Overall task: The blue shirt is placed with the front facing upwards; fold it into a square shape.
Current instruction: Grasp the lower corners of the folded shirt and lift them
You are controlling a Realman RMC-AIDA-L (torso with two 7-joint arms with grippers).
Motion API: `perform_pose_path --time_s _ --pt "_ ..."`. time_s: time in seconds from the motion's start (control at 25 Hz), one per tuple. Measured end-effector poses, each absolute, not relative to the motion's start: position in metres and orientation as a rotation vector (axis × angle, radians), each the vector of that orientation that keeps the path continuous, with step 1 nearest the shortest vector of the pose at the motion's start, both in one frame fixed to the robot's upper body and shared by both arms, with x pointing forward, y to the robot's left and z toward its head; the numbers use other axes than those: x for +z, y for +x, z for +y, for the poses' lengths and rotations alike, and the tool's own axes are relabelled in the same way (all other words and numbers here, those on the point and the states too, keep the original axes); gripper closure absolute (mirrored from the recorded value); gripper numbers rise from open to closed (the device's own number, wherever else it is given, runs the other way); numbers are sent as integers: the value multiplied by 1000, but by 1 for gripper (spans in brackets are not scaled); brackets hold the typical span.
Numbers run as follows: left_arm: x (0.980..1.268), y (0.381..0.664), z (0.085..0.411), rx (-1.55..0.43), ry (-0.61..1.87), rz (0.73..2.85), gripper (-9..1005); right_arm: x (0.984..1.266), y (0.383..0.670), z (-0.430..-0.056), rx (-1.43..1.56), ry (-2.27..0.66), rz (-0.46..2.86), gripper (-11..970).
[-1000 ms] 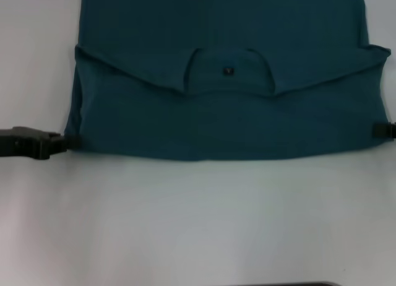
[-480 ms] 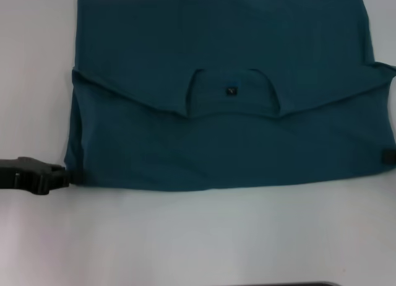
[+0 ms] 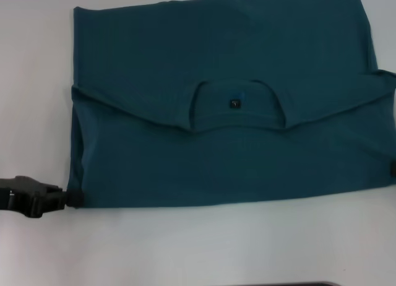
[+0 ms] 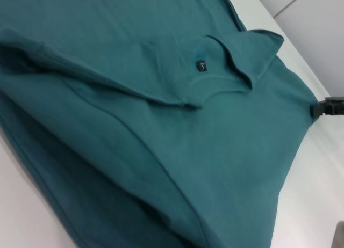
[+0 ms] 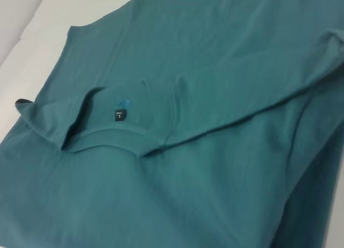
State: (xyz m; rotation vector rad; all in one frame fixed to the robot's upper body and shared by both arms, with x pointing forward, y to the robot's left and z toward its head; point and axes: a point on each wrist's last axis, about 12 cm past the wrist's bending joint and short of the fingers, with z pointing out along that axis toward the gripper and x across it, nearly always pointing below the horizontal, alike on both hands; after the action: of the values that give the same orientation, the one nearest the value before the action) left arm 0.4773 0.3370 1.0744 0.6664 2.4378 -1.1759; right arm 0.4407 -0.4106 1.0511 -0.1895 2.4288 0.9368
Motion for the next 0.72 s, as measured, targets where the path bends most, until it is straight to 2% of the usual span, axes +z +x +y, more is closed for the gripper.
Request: perform_pose_path --time_s 0.72 --pt "1072 471 339 -1182 679 2434 995 1048 427 -412 972 -192 2428 936"
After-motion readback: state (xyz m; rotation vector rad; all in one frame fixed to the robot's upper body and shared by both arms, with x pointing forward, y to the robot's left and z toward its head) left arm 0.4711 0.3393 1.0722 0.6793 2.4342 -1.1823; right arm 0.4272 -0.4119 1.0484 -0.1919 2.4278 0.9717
